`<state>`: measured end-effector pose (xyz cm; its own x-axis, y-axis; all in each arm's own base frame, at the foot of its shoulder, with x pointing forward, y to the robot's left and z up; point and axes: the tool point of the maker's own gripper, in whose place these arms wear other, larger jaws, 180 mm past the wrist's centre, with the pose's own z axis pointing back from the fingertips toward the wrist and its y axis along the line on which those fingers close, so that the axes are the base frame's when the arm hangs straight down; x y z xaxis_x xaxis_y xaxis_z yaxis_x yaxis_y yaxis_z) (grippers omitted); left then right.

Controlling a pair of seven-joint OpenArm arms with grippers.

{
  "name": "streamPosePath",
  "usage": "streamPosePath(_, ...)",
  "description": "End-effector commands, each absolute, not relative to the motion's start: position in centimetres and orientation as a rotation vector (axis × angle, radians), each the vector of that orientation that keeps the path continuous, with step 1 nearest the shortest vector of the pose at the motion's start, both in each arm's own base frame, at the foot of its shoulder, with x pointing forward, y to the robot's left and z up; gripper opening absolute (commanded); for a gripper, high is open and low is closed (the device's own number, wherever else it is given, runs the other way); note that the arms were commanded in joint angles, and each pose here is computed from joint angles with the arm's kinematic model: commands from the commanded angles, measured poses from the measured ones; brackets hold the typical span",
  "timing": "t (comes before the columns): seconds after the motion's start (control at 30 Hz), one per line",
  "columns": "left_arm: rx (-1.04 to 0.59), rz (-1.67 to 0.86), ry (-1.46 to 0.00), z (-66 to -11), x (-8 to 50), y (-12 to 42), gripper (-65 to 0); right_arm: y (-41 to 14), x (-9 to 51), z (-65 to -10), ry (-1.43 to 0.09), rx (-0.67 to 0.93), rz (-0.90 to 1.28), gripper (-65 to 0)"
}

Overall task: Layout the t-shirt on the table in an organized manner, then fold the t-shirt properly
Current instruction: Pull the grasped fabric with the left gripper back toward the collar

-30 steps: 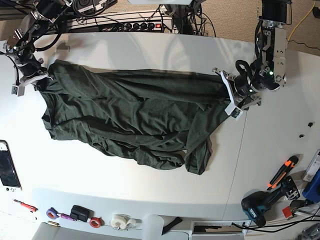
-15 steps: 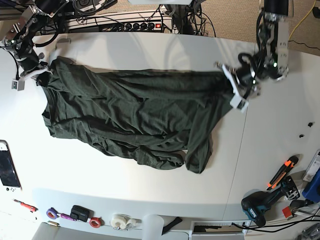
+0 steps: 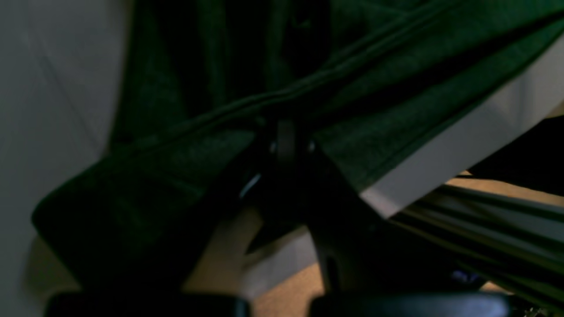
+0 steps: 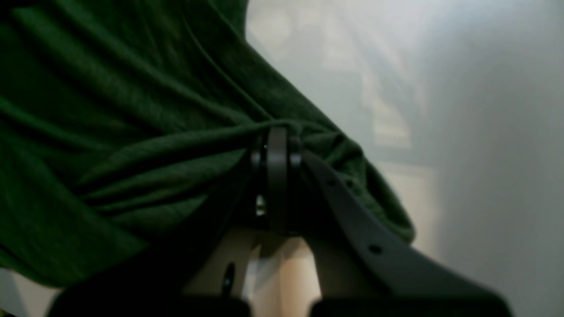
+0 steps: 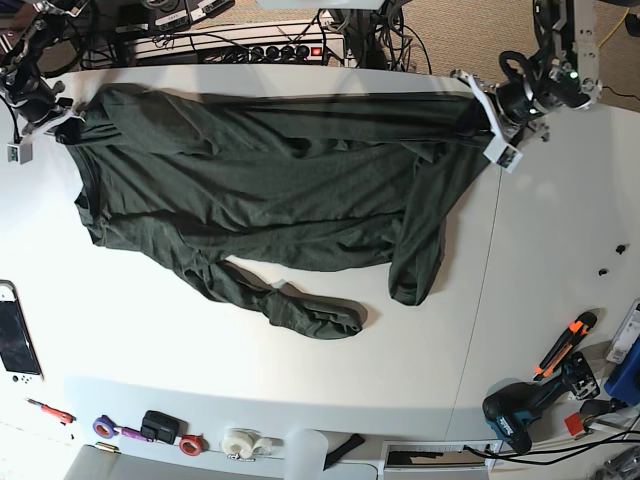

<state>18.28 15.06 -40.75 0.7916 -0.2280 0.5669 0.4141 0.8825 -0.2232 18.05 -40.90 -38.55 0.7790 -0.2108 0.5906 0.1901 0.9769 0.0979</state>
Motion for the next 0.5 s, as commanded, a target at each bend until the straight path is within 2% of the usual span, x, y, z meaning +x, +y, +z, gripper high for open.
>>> streamPosePath(0.0,-0.255,-0.351,-0.487,-41.6,17.4,17.4,-65.0,-42.4,17.2,-38.2,-0.590,-0.025,-0.210,-65.0)
streamPosePath(0.27,-0.271,-0.339,-0.485,-41.5,17.3,17.3,-65.0,-42.1,15.9,-39.0,-0.510,-0.017,-0.210,-65.0)
streamPosePath(0.47,-0.303,-0.325,-0.501,-41.2,17.6,16.8,-65.0,-41.7,15.8,-39.0,-0.521,0.010,-0.218,-65.0)
